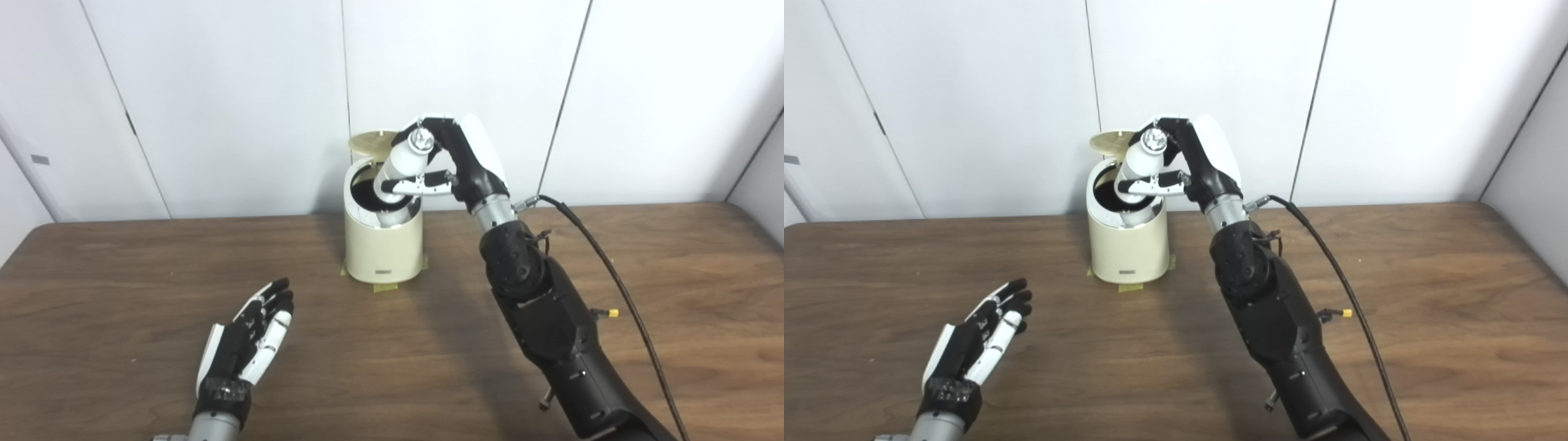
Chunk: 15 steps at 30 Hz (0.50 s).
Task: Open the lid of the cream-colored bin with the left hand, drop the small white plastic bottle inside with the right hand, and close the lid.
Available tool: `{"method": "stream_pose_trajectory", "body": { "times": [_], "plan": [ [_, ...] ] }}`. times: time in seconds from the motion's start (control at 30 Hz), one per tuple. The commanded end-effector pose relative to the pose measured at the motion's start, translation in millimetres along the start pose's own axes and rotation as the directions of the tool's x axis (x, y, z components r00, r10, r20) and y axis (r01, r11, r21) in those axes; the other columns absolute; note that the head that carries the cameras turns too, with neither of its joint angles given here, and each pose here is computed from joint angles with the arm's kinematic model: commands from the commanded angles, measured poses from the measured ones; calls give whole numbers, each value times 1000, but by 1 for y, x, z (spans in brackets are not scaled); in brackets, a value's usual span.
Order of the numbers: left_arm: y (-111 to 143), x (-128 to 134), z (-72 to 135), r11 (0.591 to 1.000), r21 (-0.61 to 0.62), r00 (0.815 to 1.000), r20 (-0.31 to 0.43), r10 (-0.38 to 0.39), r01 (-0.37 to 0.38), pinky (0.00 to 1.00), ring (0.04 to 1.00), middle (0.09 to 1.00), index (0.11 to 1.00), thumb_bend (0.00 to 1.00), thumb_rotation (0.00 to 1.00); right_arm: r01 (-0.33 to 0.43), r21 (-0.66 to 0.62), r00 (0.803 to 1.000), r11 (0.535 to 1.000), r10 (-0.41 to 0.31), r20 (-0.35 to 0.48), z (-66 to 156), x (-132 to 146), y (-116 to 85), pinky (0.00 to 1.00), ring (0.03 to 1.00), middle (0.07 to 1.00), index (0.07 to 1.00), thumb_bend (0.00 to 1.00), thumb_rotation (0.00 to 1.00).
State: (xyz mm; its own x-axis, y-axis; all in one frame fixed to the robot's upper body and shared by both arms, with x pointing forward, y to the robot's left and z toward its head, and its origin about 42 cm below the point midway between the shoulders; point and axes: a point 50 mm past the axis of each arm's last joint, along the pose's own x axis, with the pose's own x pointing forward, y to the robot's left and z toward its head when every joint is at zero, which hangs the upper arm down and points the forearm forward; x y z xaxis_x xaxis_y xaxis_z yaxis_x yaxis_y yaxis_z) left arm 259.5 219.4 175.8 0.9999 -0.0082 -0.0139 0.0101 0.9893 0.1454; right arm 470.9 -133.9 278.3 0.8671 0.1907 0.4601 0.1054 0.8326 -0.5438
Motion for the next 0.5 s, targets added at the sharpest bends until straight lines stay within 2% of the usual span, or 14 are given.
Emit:
{"method": "stream_pose_trajectory", "body": {
  "times": [0.0, 0.47],
  "plan": [
    [2, 1, 12, 1000, 3, 998, 66, 18, -18, 836, 849, 859, 890, 459, 621, 64, 25, 993, 998, -66, 103, 27, 21, -10, 399, 440, 488, 491, 521, 0],
    [2, 1, 13, 1000, 7, 997, 70, 20, -21, 847, 856, 861, 869, 443, 623, 73, 42, 992, 996, -77, 102, 25, 21, -2, 409, 444, 496, 484, 520, 0]
  ]
}}
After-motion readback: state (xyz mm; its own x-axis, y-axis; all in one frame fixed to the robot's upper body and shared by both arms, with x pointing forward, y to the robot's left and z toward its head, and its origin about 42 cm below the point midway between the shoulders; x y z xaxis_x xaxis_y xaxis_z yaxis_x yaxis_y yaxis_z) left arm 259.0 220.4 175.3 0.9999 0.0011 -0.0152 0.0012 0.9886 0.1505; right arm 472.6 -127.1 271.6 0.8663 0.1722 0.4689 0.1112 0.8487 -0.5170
